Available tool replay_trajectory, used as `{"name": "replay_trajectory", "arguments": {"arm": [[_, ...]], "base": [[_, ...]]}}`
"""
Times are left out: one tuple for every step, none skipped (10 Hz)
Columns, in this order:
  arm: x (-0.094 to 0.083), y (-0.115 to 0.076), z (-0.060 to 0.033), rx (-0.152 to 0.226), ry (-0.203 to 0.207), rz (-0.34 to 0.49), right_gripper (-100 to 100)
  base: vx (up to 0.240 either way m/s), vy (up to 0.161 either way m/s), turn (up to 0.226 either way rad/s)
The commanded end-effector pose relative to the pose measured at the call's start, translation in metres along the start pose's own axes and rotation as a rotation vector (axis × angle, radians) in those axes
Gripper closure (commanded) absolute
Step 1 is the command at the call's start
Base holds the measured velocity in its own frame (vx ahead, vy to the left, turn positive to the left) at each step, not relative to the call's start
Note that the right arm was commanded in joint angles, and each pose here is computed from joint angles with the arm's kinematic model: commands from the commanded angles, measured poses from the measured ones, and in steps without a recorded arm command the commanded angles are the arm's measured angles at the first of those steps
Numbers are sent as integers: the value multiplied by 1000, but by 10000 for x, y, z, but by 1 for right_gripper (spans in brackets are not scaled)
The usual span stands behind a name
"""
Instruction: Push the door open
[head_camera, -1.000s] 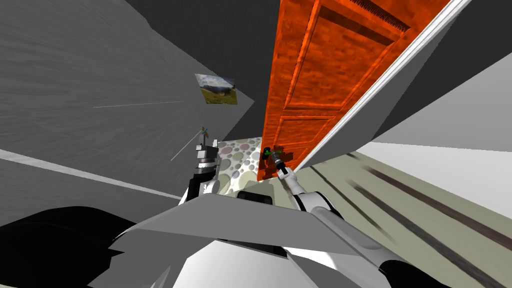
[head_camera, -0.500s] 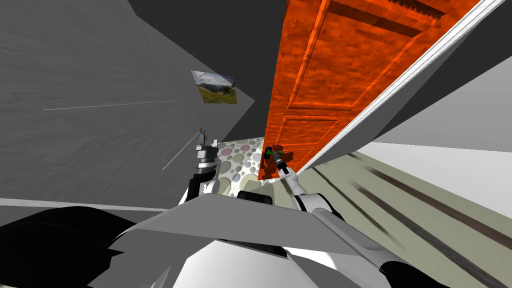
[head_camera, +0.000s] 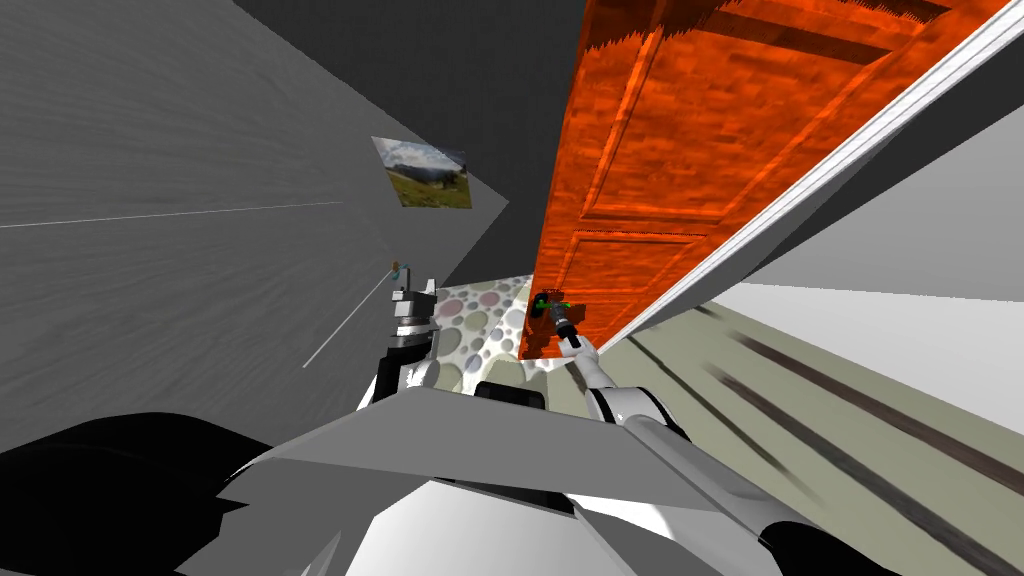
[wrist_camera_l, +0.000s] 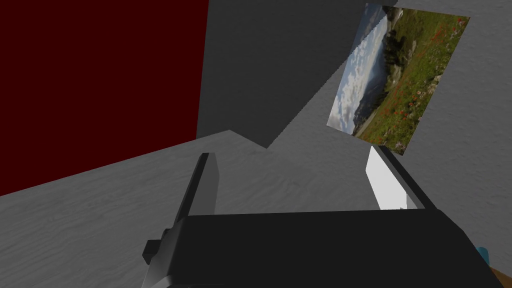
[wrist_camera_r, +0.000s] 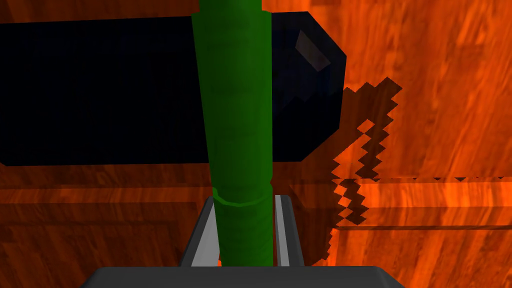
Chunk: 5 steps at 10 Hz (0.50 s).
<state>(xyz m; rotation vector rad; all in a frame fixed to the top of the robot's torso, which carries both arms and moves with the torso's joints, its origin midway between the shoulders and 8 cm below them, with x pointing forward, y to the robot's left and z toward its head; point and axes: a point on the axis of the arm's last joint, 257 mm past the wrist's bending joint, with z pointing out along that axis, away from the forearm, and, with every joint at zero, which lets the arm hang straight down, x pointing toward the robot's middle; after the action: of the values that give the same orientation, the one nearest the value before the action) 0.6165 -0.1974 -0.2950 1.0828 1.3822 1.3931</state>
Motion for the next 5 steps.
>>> {"name": "replay_trajectory", "arguments": {"arm": [[-243,62,-17,-8,-44,-6,100],[-287,61,-25,-7,-55,-6,100],[-331,59,-33,-7,-65,-6,100],[-417,57,-50,-6,-86,-6,100],[-417,57,-50,-6,-86,-6,100]], "base": [[117,133,-49],[116,149,-74],[126,142,-52],[159,138,-63],[114,114,-31]]}}
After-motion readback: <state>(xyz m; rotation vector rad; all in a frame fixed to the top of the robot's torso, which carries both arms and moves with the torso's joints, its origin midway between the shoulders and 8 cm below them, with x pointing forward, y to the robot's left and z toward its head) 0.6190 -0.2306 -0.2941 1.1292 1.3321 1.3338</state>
